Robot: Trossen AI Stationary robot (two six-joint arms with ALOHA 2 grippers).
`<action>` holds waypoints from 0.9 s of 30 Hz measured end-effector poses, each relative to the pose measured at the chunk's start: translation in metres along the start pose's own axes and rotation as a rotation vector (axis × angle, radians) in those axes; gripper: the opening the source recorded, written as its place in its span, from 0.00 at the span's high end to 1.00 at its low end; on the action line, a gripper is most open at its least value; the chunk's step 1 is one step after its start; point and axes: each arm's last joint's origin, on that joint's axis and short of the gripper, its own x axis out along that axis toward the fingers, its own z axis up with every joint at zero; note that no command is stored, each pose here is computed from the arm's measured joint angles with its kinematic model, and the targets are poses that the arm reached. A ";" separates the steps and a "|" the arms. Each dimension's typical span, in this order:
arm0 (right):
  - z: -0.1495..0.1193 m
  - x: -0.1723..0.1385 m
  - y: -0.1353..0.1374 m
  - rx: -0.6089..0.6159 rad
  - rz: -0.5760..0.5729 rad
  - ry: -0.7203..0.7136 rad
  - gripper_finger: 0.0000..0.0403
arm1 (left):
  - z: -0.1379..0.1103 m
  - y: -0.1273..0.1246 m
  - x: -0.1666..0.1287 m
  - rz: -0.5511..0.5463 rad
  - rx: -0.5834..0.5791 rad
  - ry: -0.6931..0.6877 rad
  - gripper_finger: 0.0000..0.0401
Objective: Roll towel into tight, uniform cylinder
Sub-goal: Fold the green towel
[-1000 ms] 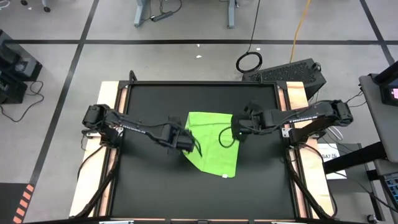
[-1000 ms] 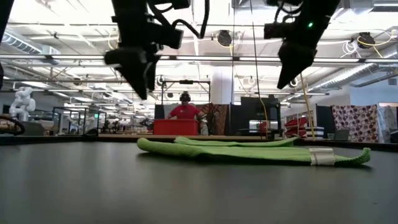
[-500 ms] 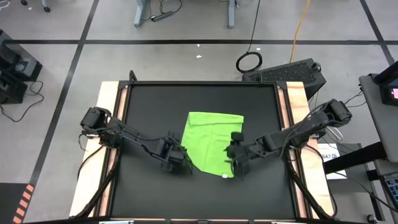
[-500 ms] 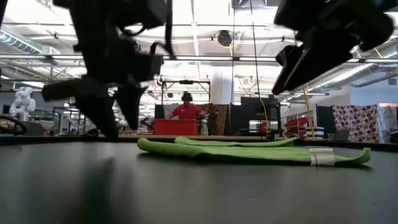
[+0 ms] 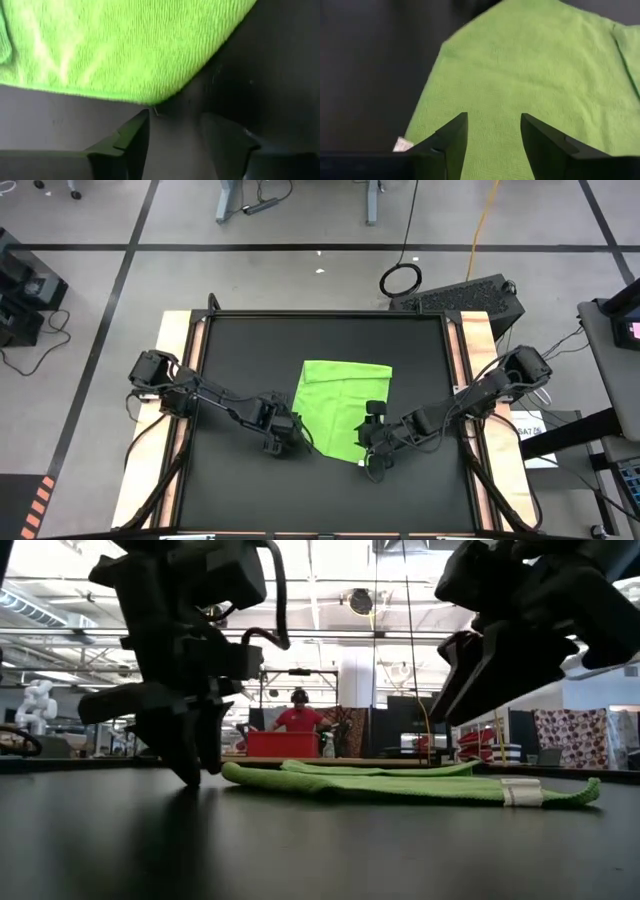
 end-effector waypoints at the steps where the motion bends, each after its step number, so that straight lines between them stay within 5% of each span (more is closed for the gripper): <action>1: 0.000 0.000 0.000 -0.001 -0.018 -0.003 0.58 | 0.001 0.001 0.000 -0.007 0.002 -0.012 0.54; 15: 0.007 0.006 -0.018 0.053 -0.120 -0.047 0.71 | 0.013 0.013 0.008 -0.027 -0.051 -0.163 0.57; 24: 0.008 0.007 -0.022 0.061 -0.132 -0.046 0.76 | 0.011 0.012 0.008 -0.066 0.022 -0.152 0.96; 27: 0.008 0.008 -0.024 0.062 -0.135 -0.040 0.77 | 0.014 0.012 0.005 -0.107 0.030 -0.149 0.97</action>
